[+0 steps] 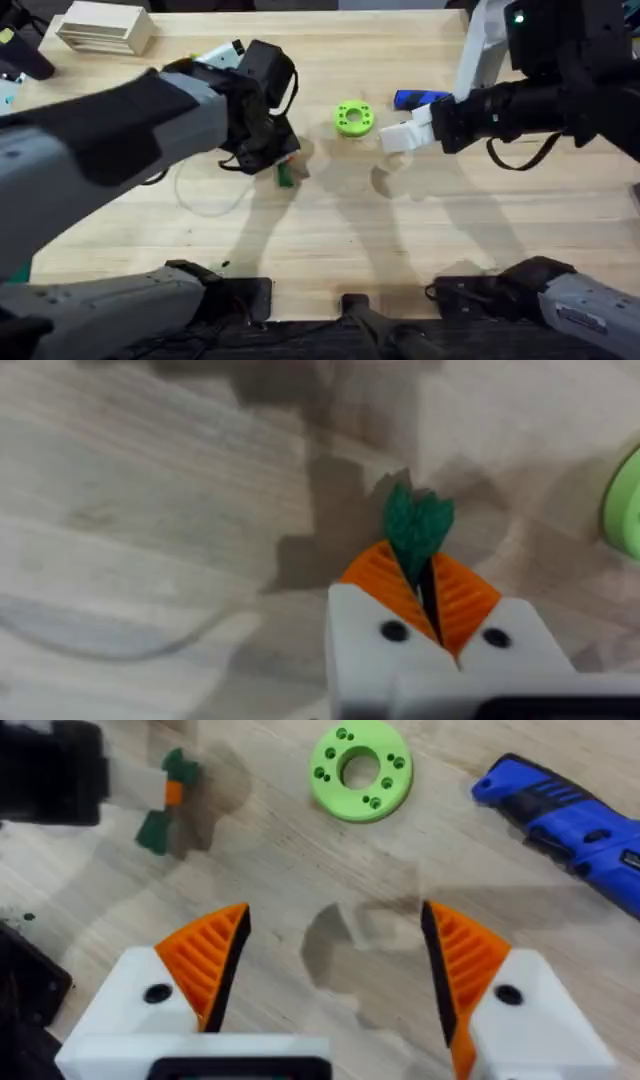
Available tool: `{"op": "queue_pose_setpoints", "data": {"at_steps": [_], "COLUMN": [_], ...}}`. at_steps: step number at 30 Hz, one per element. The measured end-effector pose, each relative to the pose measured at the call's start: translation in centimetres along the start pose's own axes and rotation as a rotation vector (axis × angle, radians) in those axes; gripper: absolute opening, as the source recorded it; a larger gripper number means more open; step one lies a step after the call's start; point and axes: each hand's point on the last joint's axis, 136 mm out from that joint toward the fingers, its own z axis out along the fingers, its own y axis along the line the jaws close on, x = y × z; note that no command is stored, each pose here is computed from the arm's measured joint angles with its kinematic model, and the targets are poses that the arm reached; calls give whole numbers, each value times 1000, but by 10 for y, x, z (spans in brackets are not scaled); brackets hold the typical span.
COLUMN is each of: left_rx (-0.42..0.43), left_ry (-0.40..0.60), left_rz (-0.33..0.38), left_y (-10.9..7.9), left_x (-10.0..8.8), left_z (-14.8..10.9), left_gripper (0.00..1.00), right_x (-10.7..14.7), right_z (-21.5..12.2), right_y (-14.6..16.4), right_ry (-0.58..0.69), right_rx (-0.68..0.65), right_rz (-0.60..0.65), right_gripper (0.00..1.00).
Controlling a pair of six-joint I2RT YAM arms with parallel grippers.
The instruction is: Pick up the gripper from the table and insert it into the empty holder that is missing its gripper. Then pick up a screw, insert it into the mounting hole, and use the screwdriver to tighten it. Finally, clean up the table by picking up the vegetable and placing it into the bucket.
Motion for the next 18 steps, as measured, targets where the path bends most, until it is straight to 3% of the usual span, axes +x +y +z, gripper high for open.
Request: {"op": "queue_pose_setpoints", "data": {"at_steps": [3, 9, 12, 18], "left_rx": [-9, 6, 1, -66], "left_ry": [-4, -157, -227, -315], "left_rz": [26, 58, 25, -102], "left_y": [1, -3, 6, 44], "left_x": [-2, -31, -47, -88], "left_z": [-23, -86, -101, -105], "left_gripper": [28, 28, 28, 28], "right_x": [0, 1, 1, 1], "right_z": [0, 0, 0, 0], "right_y": [0, 0, 0, 0], "right_ry": [1, 3, 3, 3], "right_rx": [0, 0, 0, 0], "right_rz": [0, 1, 1, 1], "right_gripper": [989, 989, 989, 989]}}
